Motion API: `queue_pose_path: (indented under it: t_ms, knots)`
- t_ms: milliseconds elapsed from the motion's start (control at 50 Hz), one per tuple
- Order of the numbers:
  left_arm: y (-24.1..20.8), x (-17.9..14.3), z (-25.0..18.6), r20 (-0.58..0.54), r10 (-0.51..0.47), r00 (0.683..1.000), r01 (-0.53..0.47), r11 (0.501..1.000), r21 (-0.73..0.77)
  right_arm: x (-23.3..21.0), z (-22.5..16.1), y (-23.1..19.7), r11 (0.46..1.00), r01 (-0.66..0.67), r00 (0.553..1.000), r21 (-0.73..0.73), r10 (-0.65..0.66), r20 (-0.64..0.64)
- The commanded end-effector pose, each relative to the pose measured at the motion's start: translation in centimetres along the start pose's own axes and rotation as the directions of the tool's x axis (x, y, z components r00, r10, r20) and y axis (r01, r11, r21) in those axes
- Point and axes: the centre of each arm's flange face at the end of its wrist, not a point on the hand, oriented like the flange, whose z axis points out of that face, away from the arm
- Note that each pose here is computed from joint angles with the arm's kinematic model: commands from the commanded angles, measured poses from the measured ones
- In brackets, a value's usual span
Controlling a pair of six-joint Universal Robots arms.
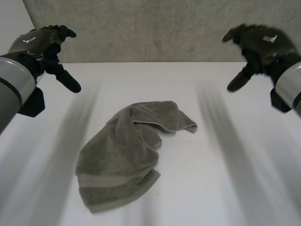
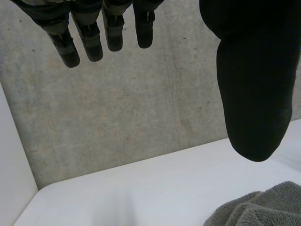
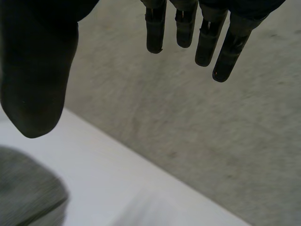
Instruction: Fold the towel.
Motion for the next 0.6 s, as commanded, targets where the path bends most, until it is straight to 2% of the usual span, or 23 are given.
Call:
queue_pose_path:
  t_ms: [20, 220, 600]
  knots:
    - [-1.1, -0.1, -1.1, 0.006, 0.007, 1.000, -0.007, 0.999, -0.035, 1.5, 0.0, -3.1, 0.999, 0.000, 0.994, 0.038, 0.005, -0.113]
    - [-2.5, 0.2, -1.5, -0.003, 0.009, 1.000, -0.009, 1.000, 0.013, 2.0, 0.1, -3.5, 0.999, 0.003, 0.990, 0.049, 0.004, -0.138]
    - [-2.5, 0.6, -1.7, -0.021, 0.001, 1.000, -0.001, 1.000, 0.017, 1.7, -0.3, -3.8, 0.999, 0.011, 0.992, 0.046, -0.005, -0.129]
